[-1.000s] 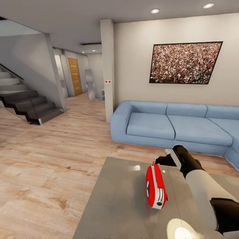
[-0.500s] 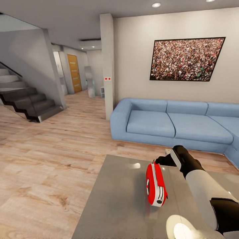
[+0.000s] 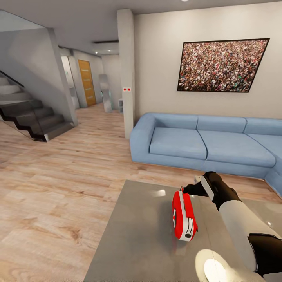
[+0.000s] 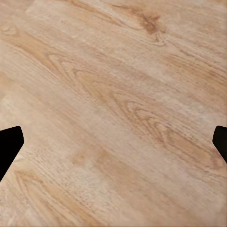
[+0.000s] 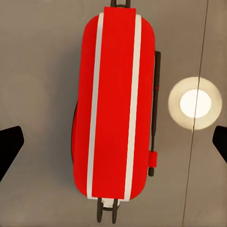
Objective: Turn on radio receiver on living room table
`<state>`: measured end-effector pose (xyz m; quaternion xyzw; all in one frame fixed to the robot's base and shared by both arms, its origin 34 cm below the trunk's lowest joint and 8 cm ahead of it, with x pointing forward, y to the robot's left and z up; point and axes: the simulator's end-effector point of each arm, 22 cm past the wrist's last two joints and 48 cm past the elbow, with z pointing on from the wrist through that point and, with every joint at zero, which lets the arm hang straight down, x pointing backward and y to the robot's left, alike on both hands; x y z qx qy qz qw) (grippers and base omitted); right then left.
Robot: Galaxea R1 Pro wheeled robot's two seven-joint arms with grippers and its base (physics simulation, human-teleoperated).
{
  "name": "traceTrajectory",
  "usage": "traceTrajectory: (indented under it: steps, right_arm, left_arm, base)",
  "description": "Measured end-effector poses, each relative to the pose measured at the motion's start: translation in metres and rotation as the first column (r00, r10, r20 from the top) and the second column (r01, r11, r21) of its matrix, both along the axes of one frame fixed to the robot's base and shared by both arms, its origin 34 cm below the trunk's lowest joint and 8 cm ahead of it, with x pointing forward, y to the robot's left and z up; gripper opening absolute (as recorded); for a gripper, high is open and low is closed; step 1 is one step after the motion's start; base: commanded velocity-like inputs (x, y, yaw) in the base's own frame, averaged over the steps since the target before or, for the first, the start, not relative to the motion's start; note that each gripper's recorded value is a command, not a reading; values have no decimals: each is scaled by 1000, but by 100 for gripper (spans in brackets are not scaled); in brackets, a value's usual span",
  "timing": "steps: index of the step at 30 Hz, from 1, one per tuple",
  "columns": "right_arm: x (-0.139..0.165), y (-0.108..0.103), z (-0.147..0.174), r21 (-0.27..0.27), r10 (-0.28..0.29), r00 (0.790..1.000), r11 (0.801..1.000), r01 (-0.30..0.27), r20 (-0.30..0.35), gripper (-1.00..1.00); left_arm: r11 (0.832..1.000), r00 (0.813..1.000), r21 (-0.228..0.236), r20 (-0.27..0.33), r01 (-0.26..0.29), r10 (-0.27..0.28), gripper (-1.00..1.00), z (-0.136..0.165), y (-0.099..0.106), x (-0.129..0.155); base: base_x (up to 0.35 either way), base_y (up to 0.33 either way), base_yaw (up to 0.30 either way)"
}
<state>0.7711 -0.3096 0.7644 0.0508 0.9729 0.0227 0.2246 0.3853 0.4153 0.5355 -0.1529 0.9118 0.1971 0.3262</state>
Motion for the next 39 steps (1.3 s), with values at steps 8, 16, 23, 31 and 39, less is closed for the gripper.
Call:
traceTrajectory:
  steps: [8,16,23,31,39]
  right_arm:
    - [-1,1,-8,1,1,1000,1000,0,-13,100]
    - [-1,4,-17,5,3,1000,1000,-3,-26,100]
    - [-2,4,-24,6,4,999,1000,-3,-37,100]
    - [-1,3,-31,3,3,999,1000,-3,-42,100]
    - [-2,4,-40,4,4,999,1000,-3,-52,100]
  left_arm:
    - [1000,1000,-1,-13,0,0,100,-3,0,-4]
    - [1000,1000,-1,-26,0,0,100,-6,0,-7]
    - [1000,999,-1,-37,0,0,100,-9,-1,-10]
    - [1000,999,0,-50,0,0,100,-12,0,-14]
    - [1000,998,-1,-63,0,0,100,-15,0,-18]
  base:
    - [0,0,0]
    - [0,0,0]
    - [0,0,0]
    - [0,0,0]
    - [0,0,0]
